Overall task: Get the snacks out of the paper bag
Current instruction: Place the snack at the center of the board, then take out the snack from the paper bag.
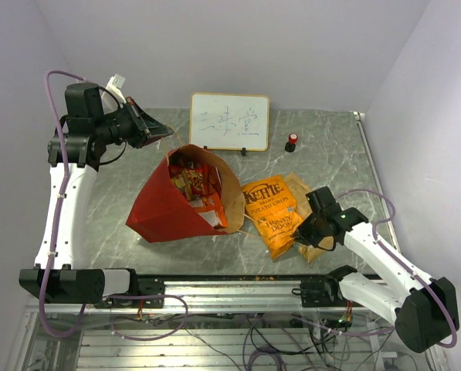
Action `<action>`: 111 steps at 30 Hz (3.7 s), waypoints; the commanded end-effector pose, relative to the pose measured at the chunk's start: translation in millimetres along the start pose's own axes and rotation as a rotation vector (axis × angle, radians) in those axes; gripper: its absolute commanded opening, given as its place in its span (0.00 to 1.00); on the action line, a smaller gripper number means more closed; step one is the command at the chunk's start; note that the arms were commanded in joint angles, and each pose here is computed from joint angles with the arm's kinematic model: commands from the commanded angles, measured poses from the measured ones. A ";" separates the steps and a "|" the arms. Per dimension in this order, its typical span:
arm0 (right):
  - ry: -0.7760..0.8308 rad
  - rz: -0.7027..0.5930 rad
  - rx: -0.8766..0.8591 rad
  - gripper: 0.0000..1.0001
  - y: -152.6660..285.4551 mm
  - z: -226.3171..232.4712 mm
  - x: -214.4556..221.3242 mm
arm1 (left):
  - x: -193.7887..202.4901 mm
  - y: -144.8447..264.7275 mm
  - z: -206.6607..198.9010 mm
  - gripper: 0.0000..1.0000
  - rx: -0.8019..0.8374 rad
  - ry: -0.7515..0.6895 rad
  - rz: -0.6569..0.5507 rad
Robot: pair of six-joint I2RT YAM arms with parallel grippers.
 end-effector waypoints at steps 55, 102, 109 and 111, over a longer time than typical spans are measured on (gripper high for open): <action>0.374 -0.086 0.253 0.16 43.2 -20.5 -72.1 | 3.7 10.4 -6.9 0.07 0.044 -0.055 -0.011; 1.625 -0.240 -1.243 0.59 54.1 208.7 199.2 | 81.4 69.7 -18.3 0.07 0.099 -0.159 -0.025; 1.680 -0.149 -1.418 0.59 78.2 208.2 264.4 | 64.0 52.6 -16.3 0.07 0.120 -0.088 -0.048; 1.632 -0.124 -1.436 0.59 79.0 208.7 273.2 | 66.6 52.7 -14.5 0.07 0.113 -0.069 -0.056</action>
Point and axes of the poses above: each gripper's point midway between its finger pads, its own y axis back along the fingers, its own z axis along the line the jaws close on, x = y × z, the point moved 5 cm from there along y, back along the fingers, and after that the axes turned 6 degrees about -y, right-handed, at the moved point
